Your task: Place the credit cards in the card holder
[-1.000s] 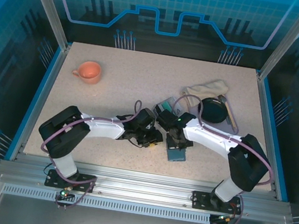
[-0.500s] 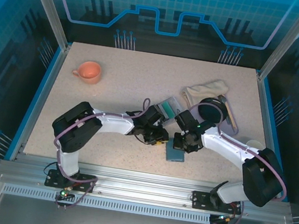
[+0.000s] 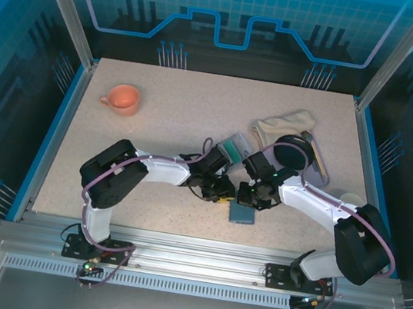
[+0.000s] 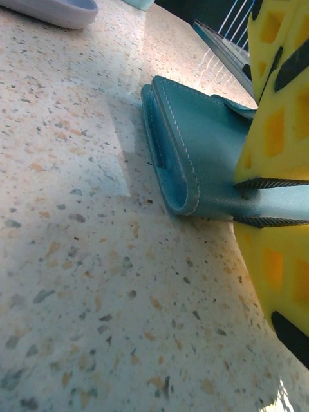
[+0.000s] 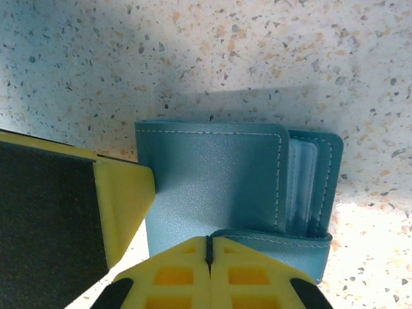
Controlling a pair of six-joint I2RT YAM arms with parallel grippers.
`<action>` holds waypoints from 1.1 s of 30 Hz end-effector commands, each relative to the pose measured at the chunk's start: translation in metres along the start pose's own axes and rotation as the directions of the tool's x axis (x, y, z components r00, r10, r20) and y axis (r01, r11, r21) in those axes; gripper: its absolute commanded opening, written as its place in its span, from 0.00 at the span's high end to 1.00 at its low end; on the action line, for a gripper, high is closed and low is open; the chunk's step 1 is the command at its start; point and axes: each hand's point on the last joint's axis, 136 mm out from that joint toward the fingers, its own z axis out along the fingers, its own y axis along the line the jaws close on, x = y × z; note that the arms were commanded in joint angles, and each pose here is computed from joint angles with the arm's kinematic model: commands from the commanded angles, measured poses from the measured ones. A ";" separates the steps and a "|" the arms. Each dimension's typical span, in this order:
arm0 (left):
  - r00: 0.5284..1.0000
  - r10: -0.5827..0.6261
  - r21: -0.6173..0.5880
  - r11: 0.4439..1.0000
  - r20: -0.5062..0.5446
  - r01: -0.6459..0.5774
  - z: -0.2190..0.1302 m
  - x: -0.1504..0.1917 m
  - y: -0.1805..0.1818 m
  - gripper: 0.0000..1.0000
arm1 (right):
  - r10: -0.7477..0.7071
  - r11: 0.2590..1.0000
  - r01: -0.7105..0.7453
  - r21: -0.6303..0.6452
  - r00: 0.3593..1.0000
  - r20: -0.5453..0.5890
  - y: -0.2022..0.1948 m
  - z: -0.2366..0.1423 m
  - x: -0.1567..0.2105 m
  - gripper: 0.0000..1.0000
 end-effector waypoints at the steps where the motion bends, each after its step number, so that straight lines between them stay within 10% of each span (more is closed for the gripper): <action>1: 0.999 0.016 -0.014 1.000 -0.050 -0.017 0.007 0.011 0.002 0.79 | 0.027 0.999 -0.028 -0.030 0.999 -0.020 0.002 0.008 0.002 1.00; 29: 0.999 0.018 0.002 1.000 -0.029 -0.018 0.003 0.009 -0.003 0.79 | 0.126 0.992 -0.125 0.024 0.990 -0.068 -0.041 0.041 0.036 1.00; 33: 0.996 0.057 -0.009 0.998 0.064 -0.057 -0.018 0.001 -0.007 0.74 | 0.034 0.995 -0.026 -0.099 0.997 0.075 -0.005 -0.007 -0.006 0.72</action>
